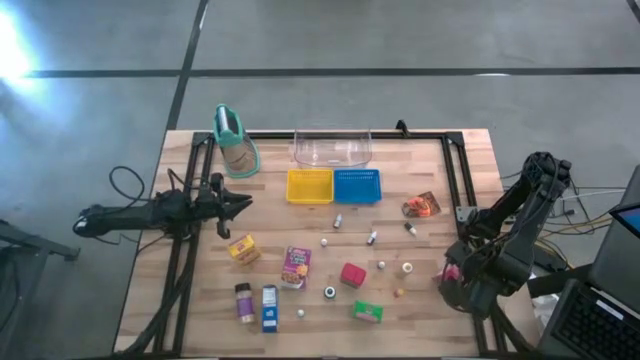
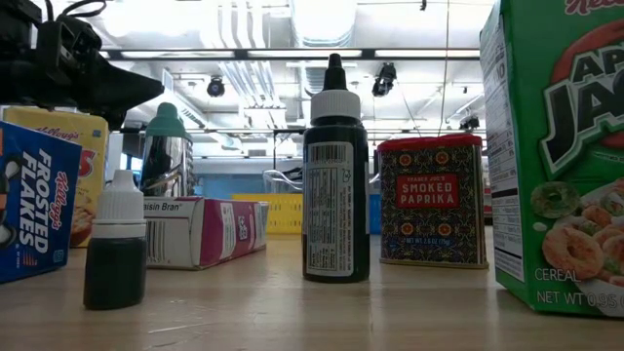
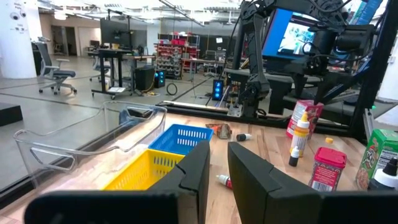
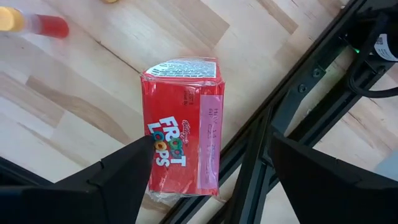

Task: Pick & Place Kitchen Items
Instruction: Put the red cereal box into the transparent bin

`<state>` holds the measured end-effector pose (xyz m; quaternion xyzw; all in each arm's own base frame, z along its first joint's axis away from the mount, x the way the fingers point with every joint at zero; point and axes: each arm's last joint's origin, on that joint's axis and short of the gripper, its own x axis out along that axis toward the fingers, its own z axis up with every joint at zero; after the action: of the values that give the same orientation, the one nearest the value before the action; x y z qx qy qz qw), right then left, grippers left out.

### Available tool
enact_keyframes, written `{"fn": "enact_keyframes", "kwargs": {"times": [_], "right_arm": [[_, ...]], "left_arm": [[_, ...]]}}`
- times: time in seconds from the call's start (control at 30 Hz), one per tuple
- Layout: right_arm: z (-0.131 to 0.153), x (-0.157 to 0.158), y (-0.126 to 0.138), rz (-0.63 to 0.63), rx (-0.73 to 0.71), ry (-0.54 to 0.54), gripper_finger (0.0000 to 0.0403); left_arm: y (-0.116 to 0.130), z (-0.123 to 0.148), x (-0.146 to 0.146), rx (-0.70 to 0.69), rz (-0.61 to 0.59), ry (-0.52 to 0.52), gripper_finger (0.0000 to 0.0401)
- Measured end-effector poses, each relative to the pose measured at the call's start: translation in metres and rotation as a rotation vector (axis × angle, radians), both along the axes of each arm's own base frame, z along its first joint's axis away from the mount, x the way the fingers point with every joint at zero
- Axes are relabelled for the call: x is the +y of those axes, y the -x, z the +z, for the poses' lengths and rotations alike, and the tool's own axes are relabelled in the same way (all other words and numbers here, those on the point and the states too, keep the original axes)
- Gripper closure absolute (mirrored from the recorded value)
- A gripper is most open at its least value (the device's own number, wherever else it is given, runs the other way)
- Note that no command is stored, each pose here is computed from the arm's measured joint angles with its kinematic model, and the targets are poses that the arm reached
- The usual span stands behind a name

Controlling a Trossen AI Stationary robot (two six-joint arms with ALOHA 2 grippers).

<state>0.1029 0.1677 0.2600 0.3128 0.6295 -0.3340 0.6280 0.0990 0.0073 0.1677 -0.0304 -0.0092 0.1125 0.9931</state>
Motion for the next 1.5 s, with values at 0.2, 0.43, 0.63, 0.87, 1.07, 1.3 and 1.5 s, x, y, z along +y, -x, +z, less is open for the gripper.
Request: {"fn": "enact_keyframes", "kwargs": {"times": [0.2,0.43,0.63,0.87,1.07,1.3,1.5], "right_arm": [[0.001,-0.001,0.001,0.011,-0.001,0.002,0.008],[0.004,-0.001,0.0,0.038,-0.006,0.008,0.0099],[0.004,-0.001,0.0,0.037,-0.016,0.018,0.0121],[0.003,0.001,-0.001,0.029,-0.034,-0.007,0.0124],[-0.003,0.001,-0.001,0.033,-0.025,0.008,0.0105],[-0.018,0.0,-0.001,0.036,-0.024,0.009,0.0092],[-0.029,0.0,-0.001,0.037,-0.03,-0.001,0.0106]], "left_arm": [[0.0,0.0,0.0,0.0,0.0,0.0,0.0336],[0.0,0.0,0.0,0.0,0.0,0.0,0.0336],[0.0,0.0,0.0,0.0,0.0,0.0,0.0336],[0.0,0.0,0.0,0.0,0.0,0.0,0.0336],[0.0,0.0,0.0,0.0,0.0,0.0,0.0337],[0.0,0.0,0.0,0.0,0.0,0.0,0.0337],[0.0,0.0,0.0,0.0,0.0,0.0,0.0337]]}}
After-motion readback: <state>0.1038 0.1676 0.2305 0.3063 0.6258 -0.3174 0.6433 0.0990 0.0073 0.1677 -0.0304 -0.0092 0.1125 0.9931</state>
